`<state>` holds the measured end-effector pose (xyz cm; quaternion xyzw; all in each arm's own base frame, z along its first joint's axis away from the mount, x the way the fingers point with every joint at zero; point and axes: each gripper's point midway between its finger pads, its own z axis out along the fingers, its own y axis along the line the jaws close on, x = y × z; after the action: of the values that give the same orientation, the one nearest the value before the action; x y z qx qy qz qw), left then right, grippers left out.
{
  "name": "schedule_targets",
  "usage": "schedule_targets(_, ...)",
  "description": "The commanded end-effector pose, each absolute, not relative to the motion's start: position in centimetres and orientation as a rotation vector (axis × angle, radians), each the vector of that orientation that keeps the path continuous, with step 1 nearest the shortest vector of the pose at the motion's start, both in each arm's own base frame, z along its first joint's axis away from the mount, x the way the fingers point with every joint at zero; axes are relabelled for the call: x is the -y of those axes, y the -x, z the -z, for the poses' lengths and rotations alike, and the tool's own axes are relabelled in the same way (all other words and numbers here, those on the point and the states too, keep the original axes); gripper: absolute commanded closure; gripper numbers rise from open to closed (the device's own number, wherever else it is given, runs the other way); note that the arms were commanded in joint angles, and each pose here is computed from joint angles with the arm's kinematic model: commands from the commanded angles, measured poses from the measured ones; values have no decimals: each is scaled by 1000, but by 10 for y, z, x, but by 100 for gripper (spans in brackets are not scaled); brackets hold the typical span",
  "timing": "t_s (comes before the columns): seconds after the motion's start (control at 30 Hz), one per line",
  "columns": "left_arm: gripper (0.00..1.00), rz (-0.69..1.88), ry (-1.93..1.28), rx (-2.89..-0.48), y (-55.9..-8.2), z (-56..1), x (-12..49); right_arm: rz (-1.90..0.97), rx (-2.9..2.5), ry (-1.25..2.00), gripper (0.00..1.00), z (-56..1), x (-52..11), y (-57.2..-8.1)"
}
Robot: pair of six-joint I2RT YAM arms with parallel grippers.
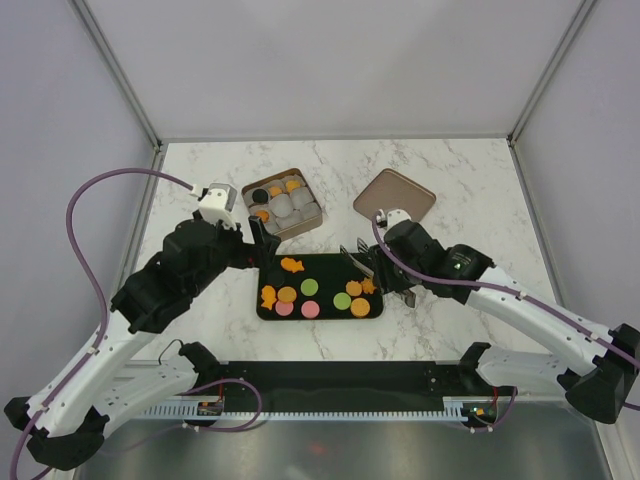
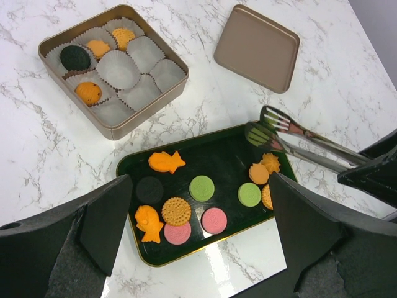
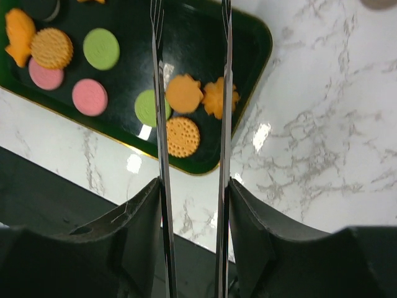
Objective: Pack the cookies
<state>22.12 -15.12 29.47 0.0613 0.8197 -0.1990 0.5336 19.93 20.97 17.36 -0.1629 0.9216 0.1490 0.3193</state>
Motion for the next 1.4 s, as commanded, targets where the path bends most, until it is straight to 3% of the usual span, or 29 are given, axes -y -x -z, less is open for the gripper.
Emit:
schedule_targets(0.0,0,492,-182,-1881,-224,-314,155,-412,-2484,403,48,-163,-199,-180)
schedule_targets(1.37,0,476,-187,-1909,-222,-297,153,-355,-2616,599,48,-121,-202,-149)
